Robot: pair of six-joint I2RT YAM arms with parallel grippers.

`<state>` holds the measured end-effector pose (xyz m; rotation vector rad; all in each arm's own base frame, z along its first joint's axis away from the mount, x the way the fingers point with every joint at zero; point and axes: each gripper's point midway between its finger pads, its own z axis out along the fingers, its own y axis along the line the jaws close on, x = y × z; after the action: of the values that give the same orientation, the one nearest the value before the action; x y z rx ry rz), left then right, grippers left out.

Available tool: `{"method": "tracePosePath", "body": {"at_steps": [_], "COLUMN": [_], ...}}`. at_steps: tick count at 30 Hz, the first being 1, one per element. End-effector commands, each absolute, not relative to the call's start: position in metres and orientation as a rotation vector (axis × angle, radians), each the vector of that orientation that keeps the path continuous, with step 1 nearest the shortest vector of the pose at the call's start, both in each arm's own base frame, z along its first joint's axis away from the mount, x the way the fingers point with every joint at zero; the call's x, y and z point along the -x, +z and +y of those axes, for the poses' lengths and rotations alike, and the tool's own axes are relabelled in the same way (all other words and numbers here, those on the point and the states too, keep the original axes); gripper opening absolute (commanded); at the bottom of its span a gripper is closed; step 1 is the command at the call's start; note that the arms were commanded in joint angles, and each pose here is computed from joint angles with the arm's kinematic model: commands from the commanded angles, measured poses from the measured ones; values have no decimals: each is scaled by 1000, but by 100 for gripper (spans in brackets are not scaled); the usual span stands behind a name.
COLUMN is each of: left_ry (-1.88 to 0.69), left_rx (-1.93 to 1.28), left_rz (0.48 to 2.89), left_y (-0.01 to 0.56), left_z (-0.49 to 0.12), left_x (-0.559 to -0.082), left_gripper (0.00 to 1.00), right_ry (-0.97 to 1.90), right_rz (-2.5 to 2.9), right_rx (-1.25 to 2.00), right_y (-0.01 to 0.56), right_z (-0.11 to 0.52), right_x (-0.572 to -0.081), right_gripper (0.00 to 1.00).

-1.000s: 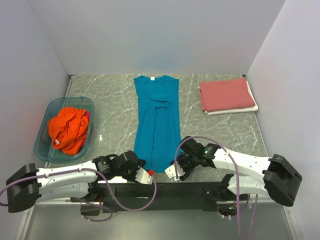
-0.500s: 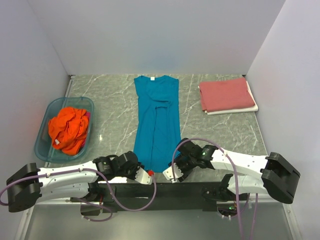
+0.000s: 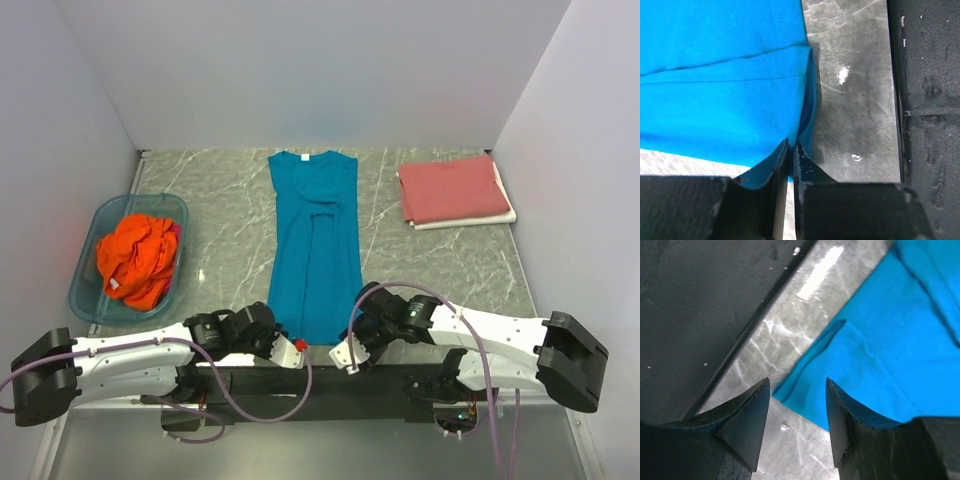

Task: Fold and stack the t-shirts
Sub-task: Fold the tshirt

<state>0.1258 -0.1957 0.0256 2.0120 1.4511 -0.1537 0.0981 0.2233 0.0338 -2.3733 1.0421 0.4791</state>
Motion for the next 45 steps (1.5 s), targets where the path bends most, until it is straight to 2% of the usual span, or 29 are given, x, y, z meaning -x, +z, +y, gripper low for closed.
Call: {"method": "tracePosePath", "body": {"at_steps": [1,13,16,17,18,20,25,31,39,40,42,45], "left_ry": [-161,-187,-213,-219,-229,-253,-260,-220,-185,-183,-178,-182], "left_rx": [-1992,-2002,-2018,-2022,-2032,-2064,-2099,-2085,-2117,-2114,-2111,-2114], "left_rz": [1418,1406,1408,1405,1408,1415,1416,1456,1514,1517,1510,1495], "left_y": [32,34,33,33,33,30,22,17,3,3,4,5], "left_z": [-202,-203,-202,-202,-201,-197,-197,-204,-204,-203,-204,-204], "left_x": [-127,-124,-119,-117,-115,-108,-103,-111,-114,-115,-115,-115], "left_gripper": [13,10,23,34,40,48,51,46,20,11,0,0], "right_ry": [480,339,340,344,347,348,345,340,324,323,322,317], "right_rz": [1090,1205,1212,1215,1213,1210,1215,1210,1201,1199,1198,1209], "right_rx": [2414,2445,2441,2436,2430,2423,2413,2401,2385,2383,2390,2400], "right_y": [20,-1,0,1,2,4,4,6,7,7,5,1], "right_z": [218,212,212,213,214,215,216,216,214,214,213,212], "right_x": [-93,-108,-108,-108,-108,-108,-109,-110,-111,-111,-110,-111], "right_gripper": [55,51,51,51,51,51,51,50,50,50,48,42]}}
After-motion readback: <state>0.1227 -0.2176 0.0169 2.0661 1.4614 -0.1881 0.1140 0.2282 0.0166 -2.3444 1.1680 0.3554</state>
